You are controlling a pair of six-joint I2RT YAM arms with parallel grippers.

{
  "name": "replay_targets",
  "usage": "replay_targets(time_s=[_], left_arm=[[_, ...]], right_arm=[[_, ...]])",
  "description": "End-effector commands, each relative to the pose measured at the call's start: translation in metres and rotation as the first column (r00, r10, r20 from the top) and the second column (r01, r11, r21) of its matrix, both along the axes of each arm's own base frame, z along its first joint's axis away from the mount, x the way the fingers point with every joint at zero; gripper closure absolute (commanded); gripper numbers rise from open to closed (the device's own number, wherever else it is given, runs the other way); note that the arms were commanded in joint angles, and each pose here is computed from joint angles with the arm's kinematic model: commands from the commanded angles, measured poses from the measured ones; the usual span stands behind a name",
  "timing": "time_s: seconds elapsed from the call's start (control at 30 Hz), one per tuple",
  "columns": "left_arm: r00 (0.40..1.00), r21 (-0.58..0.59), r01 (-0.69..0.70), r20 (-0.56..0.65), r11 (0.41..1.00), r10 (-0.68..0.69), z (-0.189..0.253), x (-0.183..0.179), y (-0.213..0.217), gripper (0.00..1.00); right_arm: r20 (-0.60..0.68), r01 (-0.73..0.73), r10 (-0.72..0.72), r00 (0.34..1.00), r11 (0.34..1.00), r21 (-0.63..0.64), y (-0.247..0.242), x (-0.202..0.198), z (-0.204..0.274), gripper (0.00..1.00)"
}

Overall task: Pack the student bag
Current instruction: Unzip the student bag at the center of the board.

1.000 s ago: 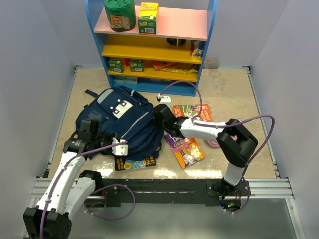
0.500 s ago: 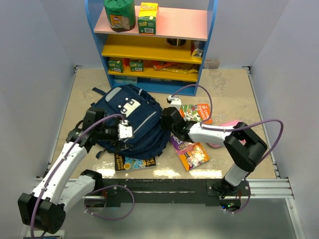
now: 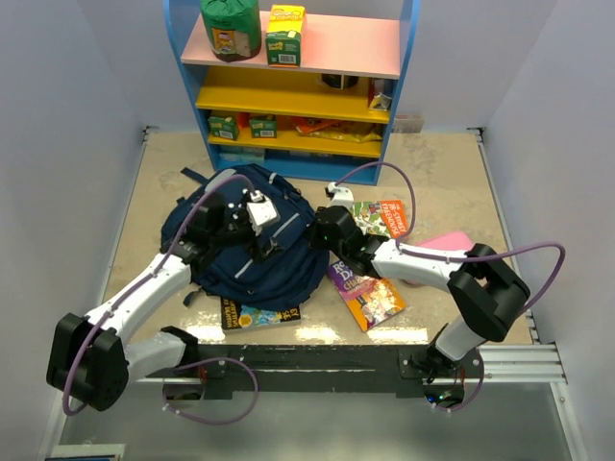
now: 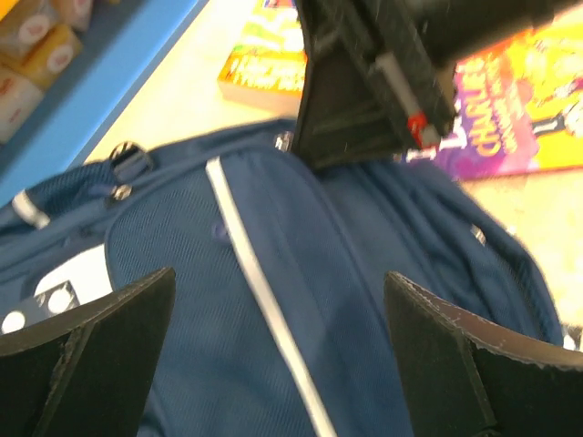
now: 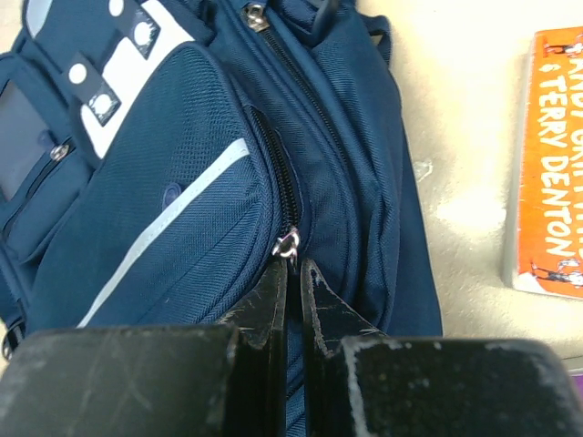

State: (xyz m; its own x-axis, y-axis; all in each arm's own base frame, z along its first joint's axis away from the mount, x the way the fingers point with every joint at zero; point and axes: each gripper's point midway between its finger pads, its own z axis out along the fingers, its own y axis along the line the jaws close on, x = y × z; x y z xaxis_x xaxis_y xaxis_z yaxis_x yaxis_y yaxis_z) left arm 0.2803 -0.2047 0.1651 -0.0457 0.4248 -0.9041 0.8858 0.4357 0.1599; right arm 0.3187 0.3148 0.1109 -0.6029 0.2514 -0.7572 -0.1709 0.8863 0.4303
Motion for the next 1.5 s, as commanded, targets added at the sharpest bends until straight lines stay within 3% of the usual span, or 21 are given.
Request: replay_targets(time_s=[0.0, 0.3, 0.53, 0.6, 0.7, 0.73, 0.9, 0.93, 0.97, 1.0, 1.07, 1.2, 1.33, 1.47], left_arm=[[0.998, -0.089, 0.06, 0.022, 0.994, -0.059, 0.014, 0.0, -0.024, 0.0], [0.987, 0.052, 0.159, 0.011, 0.986, -0.16, -0.024, -0.014, -0.035, 0.0], [0.993, 0.217, 0.032, 0.107, 0.976, -0.057, -0.03, 0.02, -0.021, 0.0], [0.995, 0.27, 0.048, 0.074, 0.962, -0.07, -0.04, 0.018, -0.016, 0.08], [0.997, 0.294, 0.073, 0.004, 0.953, -0.077, -0.046, 0.017, -0.018, 0.4], [0.995, 0.282, 0.097, -0.012, 0.954, -0.098, -0.044, 0.016, -0.023, 0.56], [0.984, 0.266, 0.179, -0.043, 0.947, -0.173, -0.035, -0.003, -0.035, 0.83], [0.975, 0.24, 0.22, -0.05, 0.946, -0.215, -0.027, -0.011, -0.041, 0.93], [0.965, 0.241, 0.259, -0.101, 0.935, -0.241, -0.031, -0.023, -0.039, 0.98], [0.953, 0.241, 0.302, -0.102, 0.922, -0.285, -0.027, -0.031, -0.039, 1.0], [0.914, 0.228, 0.399, -0.176, 0.888, -0.366, -0.027, -0.06, -0.037, 1.0], [0.829, 0.284, 0.559, -0.183, 0.779, -0.528, -0.022, -0.1, -0.023, 1.0], [0.802, 0.363, 0.591, -0.163, 0.721, -0.575, -0.019, -0.111, -0.004, 1.0], [0.811, 0.39, 0.563, -0.091, 0.728, -0.578, -0.001, -0.107, -0.002, 1.0]], right_arm=[[0.062, -0.04, 0.034, 0.997, 0.994, 0.105, 0.021, 0.0, 0.041, 1.0], [0.081, -0.091, 0.08, 0.994, 0.984, 0.153, 0.031, -0.008, 0.061, 1.0], [0.108, -0.171, 0.151, 0.983, 0.965, 0.199, 0.05, -0.024, 0.082, 1.0], [0.11, -0.194, 0.175, 0.978, 0.96, 0.202, 0.055, -0.033, 0.084, 1.0], [0.111, -0.218, 0.198, 0.974, 0.954, 0.208, 0.061, -0.047, 0.085, 1.0], [0.112, -0.223, 0.203, 0.973, 0.952, 0.212, 0.061, -0.05, 0.087, 1.0], [0.096, -0.2, 0.184, 0.978, 0.958, 0.204, 0.052, -0.058, 0.08, 1.0], [0.09, -0.194, 0.179, 0.98, 0.961, 0.196, 0.049, -0.058, 0.078, 0.96], [0.097, -0.183, 0.167, 0.981, 0.964, 0.194, 0.045, -0.057, 0.081, 0.92], [0.104, -0.176, 0.159, 0.982, 0.966, 0.187, 0.042, -0.057, 0.083, 0.83], [0.115, -0.15, 0.133, 0.984, 0.976, 0.156, 0.031, -0.05, 0.083, 0.81], [0.138, -0.132, 0.113, 0.984, 0.981, 0.14, 0.018, -0.04, 0.092, 0.79], [0.169, -0.143, 0.119, 0.978, 0.981, 0.135, 0.012, -0.041, 0.105, 0.7], [0.184, -0.152, 0.134, 0.974, 0.984, 0.09, 0.001, -0.047, 0.101, 0.59]])
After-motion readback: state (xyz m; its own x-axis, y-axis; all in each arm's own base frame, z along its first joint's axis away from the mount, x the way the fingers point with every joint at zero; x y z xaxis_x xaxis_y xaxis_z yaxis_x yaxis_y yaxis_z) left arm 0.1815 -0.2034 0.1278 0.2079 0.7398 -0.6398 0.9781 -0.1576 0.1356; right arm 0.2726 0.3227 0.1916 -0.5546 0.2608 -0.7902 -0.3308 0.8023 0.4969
